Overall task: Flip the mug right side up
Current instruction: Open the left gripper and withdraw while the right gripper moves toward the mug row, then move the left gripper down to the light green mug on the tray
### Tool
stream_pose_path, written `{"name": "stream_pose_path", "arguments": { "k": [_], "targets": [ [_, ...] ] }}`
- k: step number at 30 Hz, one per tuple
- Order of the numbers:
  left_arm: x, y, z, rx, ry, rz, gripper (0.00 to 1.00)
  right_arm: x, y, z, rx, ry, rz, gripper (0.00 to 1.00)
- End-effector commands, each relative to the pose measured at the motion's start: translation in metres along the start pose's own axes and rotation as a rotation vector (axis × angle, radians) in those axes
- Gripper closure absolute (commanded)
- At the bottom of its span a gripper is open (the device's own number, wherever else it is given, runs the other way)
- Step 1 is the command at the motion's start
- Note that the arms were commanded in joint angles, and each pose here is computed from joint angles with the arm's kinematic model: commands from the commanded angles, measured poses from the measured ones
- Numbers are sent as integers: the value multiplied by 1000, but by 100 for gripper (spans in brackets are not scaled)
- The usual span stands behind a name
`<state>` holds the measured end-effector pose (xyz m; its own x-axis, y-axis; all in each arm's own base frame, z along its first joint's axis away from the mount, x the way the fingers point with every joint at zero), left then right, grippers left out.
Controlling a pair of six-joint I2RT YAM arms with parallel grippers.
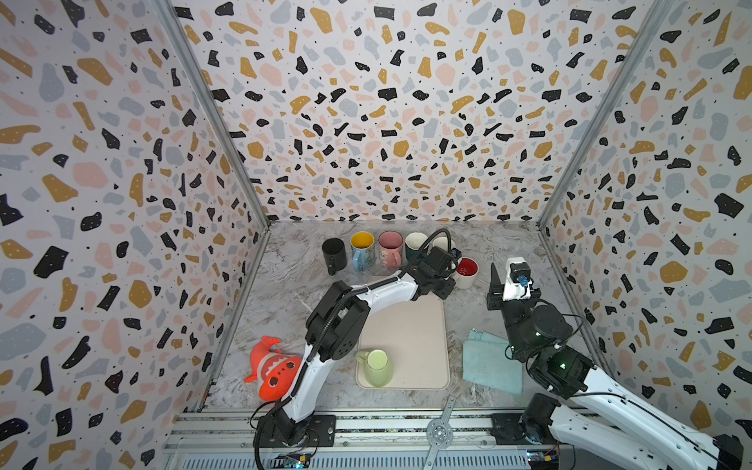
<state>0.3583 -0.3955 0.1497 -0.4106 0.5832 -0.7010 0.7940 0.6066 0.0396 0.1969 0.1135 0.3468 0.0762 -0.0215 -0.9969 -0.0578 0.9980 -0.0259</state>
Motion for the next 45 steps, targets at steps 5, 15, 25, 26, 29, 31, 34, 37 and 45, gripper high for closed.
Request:
{"name": "stream_pose_path", "arguments": {
  "k": [5, 15, 25, 26, 29, 31, 34, 37, 45],
  "targets": [
    [13, -7, -48, 9, 57, 37, 65, -17, 3, 2, -31, -17, 73, 53],
    [7, 1, -148, -89, -25, -38, 64, -14, 22, 10, -115, 24, 96, 51],
    [15, 16, -266, -235, -136, -183, 53, -2, 43, 21, -197, 99, 114, 48],
    [23, 18, -271, -234, -119, -218, 52, 0, 46, 22, -205, 110, 116, 48],
    [48, 32, -283, -197, -73, -371, 53, 4, 53, 26, -224, 143, 116, 47],
    [66, 43, -287, -150, -65, -510, 53, 8, 58, 29, -233, 166, 114, 46],
    [94, 61, -294, -107, -63, -754, 53, 12, 65, 35, -253, 192, 112, 46],
    [117, 65, -294, -19, -52, -983, 53, 15, 73, 40, -274, 216, 110, 45],
    [171, 32, -256, 241, 140, -1517, 61, 22, 84, 47, -296, 265, 108, 44]
  ]
}}
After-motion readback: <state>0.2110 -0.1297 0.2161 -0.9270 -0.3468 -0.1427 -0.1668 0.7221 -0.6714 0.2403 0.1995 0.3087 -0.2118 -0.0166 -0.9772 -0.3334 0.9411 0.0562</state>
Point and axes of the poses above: each gripper's point midway between its finger pads, its own z axis out along the fingers, its own y axis along the line the jaws close on, x = y × z, the point moved 7 cm from there along -z, back along the fingers, and after that the axes turned 7 degrees about z, right-handed, at the moved point
